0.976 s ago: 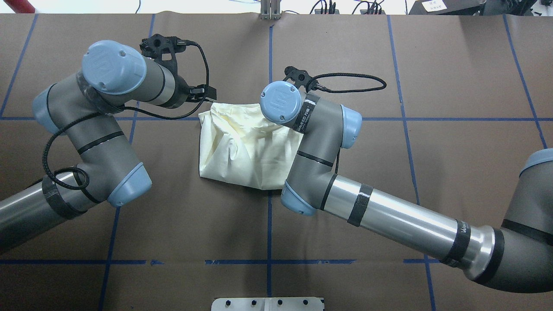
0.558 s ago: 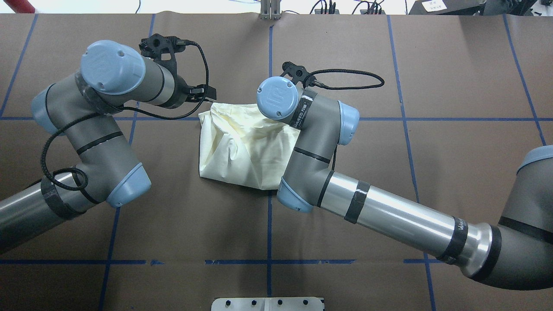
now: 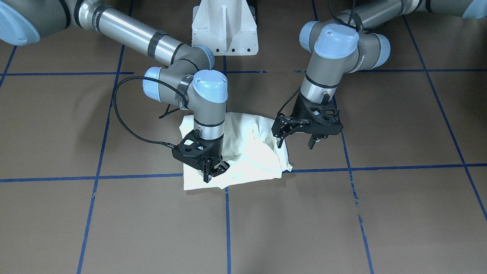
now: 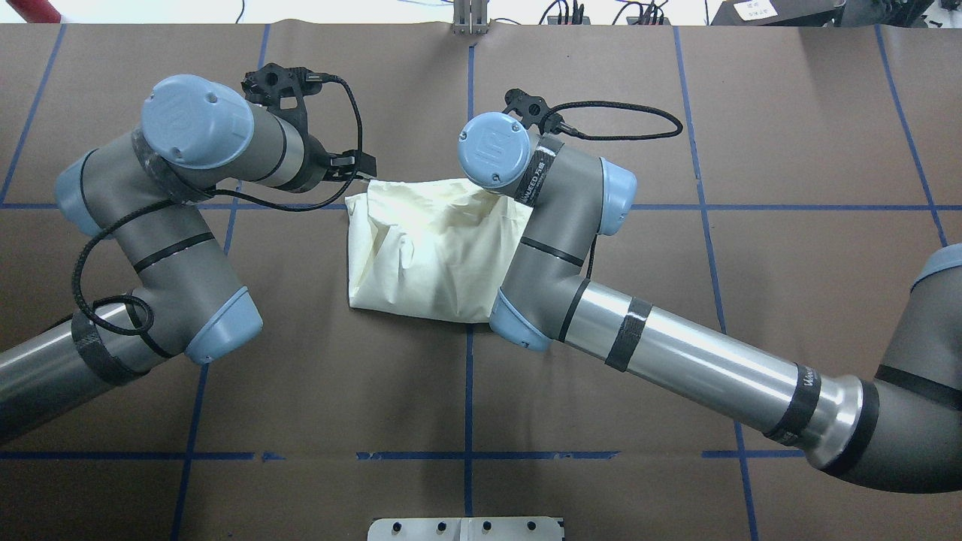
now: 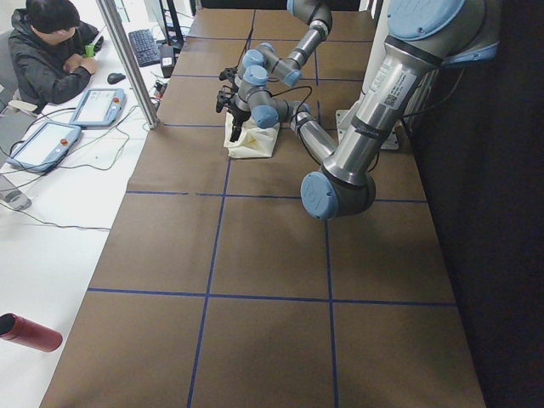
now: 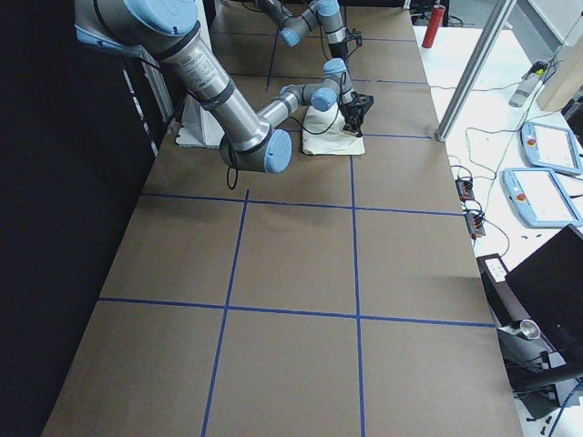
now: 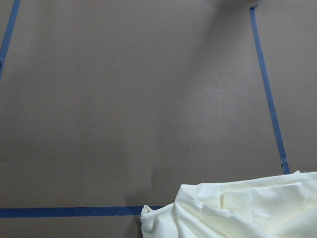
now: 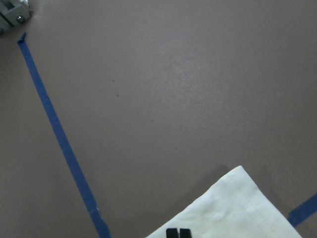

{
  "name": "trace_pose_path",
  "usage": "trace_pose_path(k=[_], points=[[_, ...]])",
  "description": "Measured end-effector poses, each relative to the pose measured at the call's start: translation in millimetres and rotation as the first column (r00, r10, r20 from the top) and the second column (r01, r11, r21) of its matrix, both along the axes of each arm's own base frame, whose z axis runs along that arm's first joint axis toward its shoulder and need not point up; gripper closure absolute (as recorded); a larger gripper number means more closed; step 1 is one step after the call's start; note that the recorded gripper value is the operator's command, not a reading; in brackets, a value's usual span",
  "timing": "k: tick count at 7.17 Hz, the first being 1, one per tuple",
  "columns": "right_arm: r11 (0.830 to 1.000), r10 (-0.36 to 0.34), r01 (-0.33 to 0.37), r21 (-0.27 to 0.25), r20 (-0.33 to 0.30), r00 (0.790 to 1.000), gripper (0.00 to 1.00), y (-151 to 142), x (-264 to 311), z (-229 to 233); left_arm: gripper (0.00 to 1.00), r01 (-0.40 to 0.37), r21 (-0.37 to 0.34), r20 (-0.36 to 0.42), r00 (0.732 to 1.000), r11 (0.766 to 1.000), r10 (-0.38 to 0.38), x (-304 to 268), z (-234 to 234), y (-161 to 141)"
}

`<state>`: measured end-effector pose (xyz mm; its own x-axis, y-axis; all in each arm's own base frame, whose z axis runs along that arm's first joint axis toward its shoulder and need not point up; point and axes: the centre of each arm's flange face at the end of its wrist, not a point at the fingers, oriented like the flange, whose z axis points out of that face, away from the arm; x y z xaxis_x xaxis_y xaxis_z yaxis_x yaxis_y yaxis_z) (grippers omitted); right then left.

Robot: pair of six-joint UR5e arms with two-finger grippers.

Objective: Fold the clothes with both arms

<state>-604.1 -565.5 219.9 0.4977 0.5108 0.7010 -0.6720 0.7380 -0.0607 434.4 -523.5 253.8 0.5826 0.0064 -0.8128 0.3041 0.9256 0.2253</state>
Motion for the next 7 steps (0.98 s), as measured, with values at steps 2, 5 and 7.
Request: trace_pose_path(k=[2,5,7], points=[[0.996,-0.052,0.055,0.072,-0.039,0.998,0.0,-2,4,-7,0.0,-0.019,0.006,-0.013,1.0,1.0,0.019,11,-2,9],[0.991,-0.076,0.08,0.109,-0.038,0.996,0.0,-3,12,-17,0.22,-0.068,0.061,-0.125,0.989,0.996,0.075,36,21,51],[0.99,-0.075,0.078,0.114,-0.034,0.997,0.0,-3,16,-19,0.32,-0.059,0.049,-0.161,0.985,0.997,0.066,62,34,82]])
